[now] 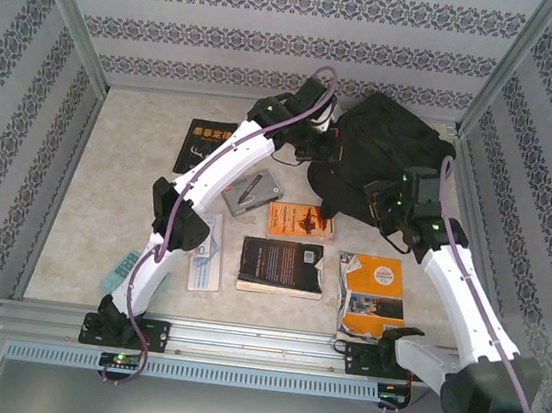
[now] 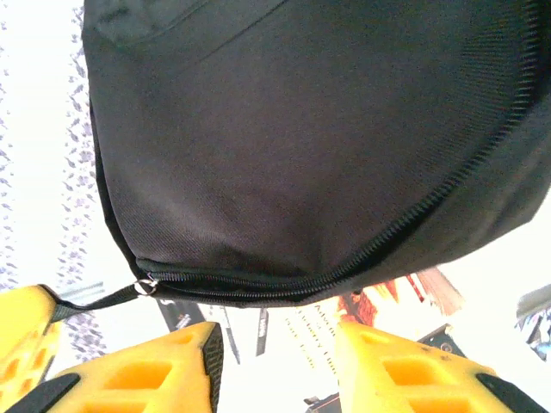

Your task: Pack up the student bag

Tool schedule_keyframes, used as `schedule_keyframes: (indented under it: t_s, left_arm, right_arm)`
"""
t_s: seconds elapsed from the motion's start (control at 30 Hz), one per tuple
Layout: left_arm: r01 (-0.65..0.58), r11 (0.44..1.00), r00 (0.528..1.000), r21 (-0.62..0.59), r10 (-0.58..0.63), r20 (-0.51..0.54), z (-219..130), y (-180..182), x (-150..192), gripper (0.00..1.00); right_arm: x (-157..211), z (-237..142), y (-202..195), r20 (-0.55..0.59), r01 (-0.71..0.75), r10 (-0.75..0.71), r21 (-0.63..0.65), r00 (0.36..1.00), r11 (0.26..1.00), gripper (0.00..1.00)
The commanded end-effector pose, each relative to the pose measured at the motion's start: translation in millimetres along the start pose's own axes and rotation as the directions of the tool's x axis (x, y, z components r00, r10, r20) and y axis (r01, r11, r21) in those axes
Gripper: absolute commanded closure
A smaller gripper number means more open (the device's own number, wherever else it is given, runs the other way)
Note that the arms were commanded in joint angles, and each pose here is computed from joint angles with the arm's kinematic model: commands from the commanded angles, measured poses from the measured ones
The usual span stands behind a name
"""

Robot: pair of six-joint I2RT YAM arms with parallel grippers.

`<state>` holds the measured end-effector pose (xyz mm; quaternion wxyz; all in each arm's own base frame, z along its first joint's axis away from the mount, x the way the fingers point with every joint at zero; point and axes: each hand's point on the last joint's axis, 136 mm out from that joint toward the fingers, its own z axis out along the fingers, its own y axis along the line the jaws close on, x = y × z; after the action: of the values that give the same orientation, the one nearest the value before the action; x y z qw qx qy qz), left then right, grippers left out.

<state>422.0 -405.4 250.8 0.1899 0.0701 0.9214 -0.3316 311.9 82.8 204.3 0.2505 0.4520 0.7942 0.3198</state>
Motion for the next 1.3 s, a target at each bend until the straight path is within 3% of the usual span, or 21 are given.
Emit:
schedule_keyframes:
  t_s: [0.0,0.23,0.5,1.27]
  left_arm:
    - [-0.029,0.996,0.999,0.089,0.027,0.033,-22.6,-41.0,2.8,1.0]
    - [-0.054,0.993,0.998,0.107,0.056,-0.016,-5.9,-62.9,29.9,1.0]
    - [-0.073,0.994,0.996,0.079,0.077,-0.039,-3.9,-63.4,42.3,1.0]
    - [-0.072,0.996,0.997,0.054,0.073,-0.035,2.8,-53.6,38.5,1.0]
  right_arm:
    - [7.2,0.1,-27.2,-0.009,-0.186,0.187,0.072,0.982,0.98,0.56]
    - [10.2,16.9,-47.2,-0.017,-0.303,0.305,0.066,0.952,0.951,0.5]
    - [-3.1,19.3,-29.7,0.008,-0.29,0.29,-0.01,0.957,0.957,0.47]
    - [-0.1,0.3,-4.9,-0.025,-0.272,0.271,-0.095,0.962,0.958,0.5]
